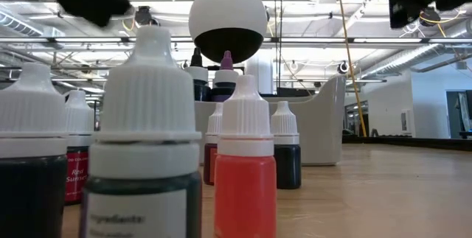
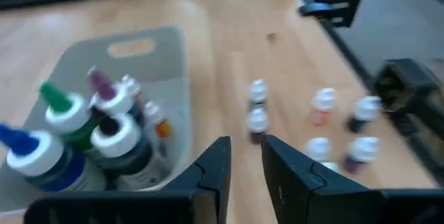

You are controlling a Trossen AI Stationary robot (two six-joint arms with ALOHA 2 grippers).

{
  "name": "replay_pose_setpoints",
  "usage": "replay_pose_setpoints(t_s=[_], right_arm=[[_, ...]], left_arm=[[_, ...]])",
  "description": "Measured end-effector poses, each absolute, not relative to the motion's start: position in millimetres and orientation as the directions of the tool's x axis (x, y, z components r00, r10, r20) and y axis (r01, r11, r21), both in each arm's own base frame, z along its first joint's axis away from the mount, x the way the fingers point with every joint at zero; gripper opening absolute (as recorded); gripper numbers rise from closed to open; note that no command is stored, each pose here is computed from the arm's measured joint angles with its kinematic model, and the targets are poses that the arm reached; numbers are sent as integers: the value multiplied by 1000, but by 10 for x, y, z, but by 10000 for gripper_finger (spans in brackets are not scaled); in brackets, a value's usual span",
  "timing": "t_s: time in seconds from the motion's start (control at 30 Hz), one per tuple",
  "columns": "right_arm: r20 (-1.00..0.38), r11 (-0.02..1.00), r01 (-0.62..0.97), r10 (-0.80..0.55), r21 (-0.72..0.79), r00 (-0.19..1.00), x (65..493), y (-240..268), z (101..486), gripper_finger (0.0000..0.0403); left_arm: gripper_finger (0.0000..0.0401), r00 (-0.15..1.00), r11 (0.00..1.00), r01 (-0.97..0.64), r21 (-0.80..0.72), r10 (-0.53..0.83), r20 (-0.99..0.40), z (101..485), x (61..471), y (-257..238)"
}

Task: Pick & Place food coloring
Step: Put the small black food coloring bottle into the gray bin

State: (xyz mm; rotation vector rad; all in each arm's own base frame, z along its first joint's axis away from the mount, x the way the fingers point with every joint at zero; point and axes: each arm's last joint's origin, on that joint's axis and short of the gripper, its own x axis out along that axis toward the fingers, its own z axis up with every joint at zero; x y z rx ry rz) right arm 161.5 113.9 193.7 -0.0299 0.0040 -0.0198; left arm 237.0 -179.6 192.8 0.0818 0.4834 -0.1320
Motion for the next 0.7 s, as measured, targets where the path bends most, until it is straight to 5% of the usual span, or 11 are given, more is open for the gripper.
replay_pose_setpoints(t_s=[0.33, 0.7], right_arm=[[-77, 993, 22, -13, 117, 997, 1515, 1082, 1643, 0], [38, 996, -54, 58, -77, 998, 1466, 1205, 1747, 0]], left_arm=[[7, 831, 980, 192, 51, -135, -540, 2166, 2117, -2233], [7, 812, 993, 113, -33, -112, -574, 2005, 2134, -2259]])
